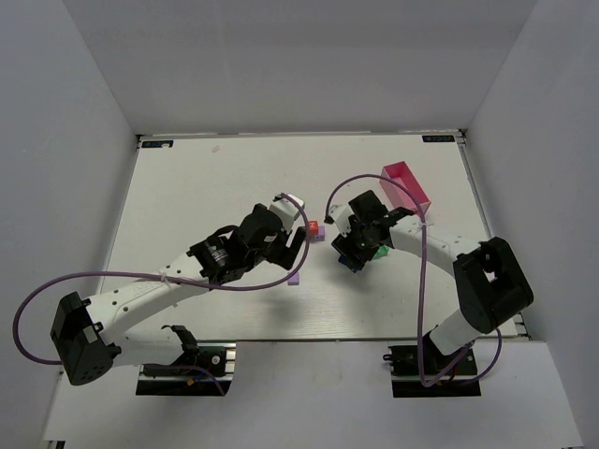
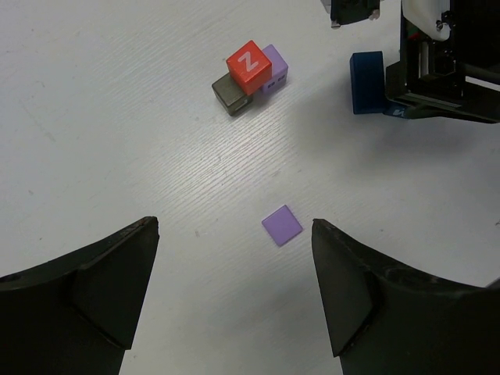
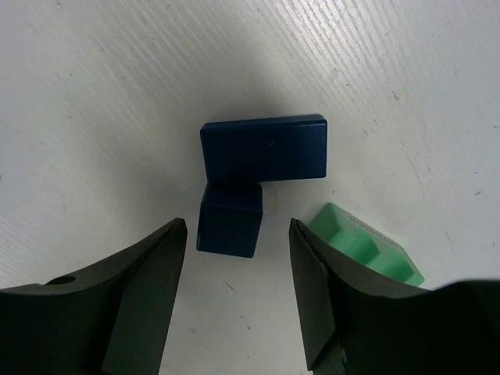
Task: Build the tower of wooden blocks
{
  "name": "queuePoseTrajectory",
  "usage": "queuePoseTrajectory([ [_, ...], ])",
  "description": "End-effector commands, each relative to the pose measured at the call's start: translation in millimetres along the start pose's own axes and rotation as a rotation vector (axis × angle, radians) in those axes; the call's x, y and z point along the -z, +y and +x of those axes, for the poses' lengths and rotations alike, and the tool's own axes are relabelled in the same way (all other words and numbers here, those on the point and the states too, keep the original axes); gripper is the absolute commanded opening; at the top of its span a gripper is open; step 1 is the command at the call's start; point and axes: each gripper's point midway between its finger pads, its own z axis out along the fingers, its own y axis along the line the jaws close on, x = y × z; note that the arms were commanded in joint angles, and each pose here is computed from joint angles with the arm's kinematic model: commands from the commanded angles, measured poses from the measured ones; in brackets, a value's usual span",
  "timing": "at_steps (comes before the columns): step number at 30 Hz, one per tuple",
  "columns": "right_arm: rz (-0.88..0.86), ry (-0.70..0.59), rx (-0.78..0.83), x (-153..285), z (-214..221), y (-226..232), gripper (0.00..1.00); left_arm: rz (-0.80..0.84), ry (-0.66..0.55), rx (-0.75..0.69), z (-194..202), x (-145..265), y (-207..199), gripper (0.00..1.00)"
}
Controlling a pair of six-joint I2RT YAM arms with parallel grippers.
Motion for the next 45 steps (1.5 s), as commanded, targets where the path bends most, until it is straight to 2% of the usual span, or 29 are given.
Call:
queuePoseTrajectory([
  [1,-0.002,-0.001,0.000,-1,-3,1,0.61,0.017,-0.039,0.008,-9,6,0,0.89],
  [21,-0.024,0.028,0.009,-6,3,4,0.48,0.017,-0.039,0.008,-7,8,1,0.89],
  [25,-0.031,0.028,0.013,-5,4,5,0.42,0.017,-0.039,0.008,-7,8,1,0.88],
  [30,-0.045,0.010,0.048,7,-2,7,0.24,0.018,-0.047,0.011,-9,10,1,0.86],
  [32,-0.027,-0.035,0.078,20,-14,3,0.19,0.020,-0.066,0.008,-13,12,2,0.83],
  [36,-0.008,-0.081,0.137,41,-32,-1,0.16,0.033,-0.074,-0.001,-13,13,0,0.77],
  [45,-0.033,-0.129,0.268,56,-88,-14,0.14,0.073,-0.090,-0.018,-15,17,-5,0.74],
])
